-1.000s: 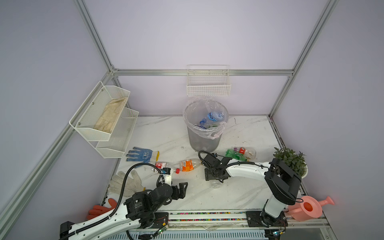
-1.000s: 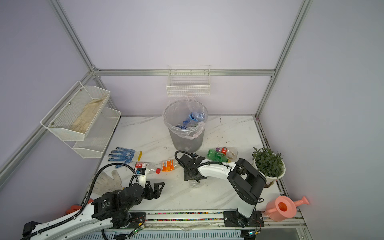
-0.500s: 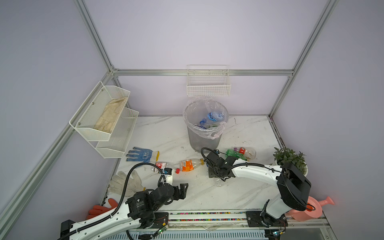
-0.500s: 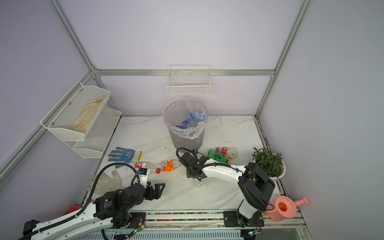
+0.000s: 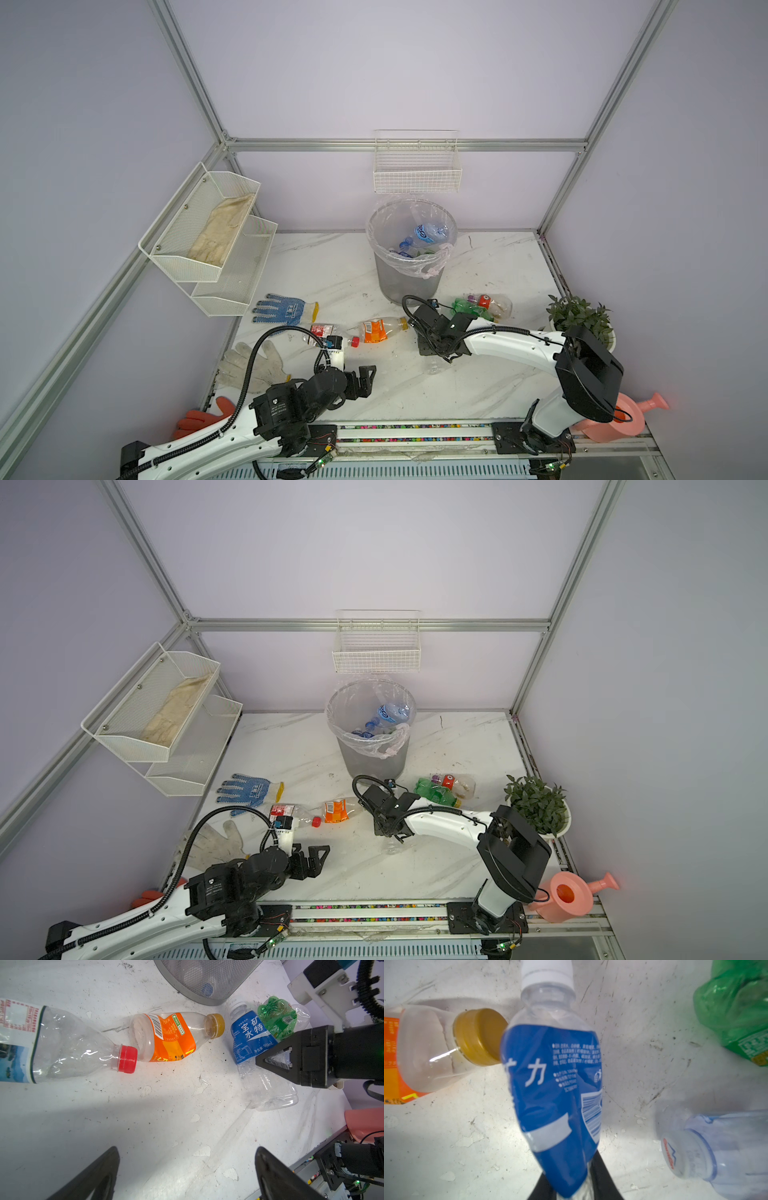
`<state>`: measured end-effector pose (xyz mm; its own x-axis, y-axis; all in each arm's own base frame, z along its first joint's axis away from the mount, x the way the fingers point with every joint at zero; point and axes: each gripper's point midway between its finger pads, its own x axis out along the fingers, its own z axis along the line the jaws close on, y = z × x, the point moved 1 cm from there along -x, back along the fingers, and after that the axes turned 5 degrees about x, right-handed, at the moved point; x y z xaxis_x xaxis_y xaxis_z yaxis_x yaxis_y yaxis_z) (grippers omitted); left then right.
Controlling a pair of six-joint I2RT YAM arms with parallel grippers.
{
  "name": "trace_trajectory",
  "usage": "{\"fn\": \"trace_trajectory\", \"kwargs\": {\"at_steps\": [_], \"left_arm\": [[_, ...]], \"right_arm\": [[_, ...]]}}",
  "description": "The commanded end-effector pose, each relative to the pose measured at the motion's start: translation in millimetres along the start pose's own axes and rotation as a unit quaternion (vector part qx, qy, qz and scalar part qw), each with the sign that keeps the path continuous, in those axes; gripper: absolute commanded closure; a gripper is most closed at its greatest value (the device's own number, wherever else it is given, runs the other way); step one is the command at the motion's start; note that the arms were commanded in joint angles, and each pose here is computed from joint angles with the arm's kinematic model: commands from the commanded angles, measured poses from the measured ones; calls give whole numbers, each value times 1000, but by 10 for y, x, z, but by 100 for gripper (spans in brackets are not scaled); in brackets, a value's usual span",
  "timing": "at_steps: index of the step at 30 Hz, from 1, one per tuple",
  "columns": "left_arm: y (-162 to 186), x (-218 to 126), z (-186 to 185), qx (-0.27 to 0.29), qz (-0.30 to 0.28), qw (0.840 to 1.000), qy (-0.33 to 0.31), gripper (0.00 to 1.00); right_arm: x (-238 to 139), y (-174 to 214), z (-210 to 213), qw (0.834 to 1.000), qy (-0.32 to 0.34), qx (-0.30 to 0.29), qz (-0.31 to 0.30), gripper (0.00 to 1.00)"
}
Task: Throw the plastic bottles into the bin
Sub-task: 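Lower the right gripper and close it on the blue-labelled bottle, then lift the blue-labelled bottle with the right gripper toward the bin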
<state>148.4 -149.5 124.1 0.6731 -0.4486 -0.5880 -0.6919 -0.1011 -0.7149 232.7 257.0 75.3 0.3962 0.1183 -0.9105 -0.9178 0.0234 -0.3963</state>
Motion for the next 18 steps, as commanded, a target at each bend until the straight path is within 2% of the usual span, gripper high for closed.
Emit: {"fn": "trace_trajectory", "kwargs": {"at_steps": [1,13,18], "left_arm": [[-34,-7,1,-12,-16,1000,4,0],[14,-22,55,-15,-16,1000,6,0],[36,-33,109,-20,-22,1000,5,0]], "right_arm": [[-45,-17,3,1000,9,-5,2,79],[-320,-220,119,1000,-13,-6,-20,92],[-558,-385,231,999,-31,-6,-40,94]]}}
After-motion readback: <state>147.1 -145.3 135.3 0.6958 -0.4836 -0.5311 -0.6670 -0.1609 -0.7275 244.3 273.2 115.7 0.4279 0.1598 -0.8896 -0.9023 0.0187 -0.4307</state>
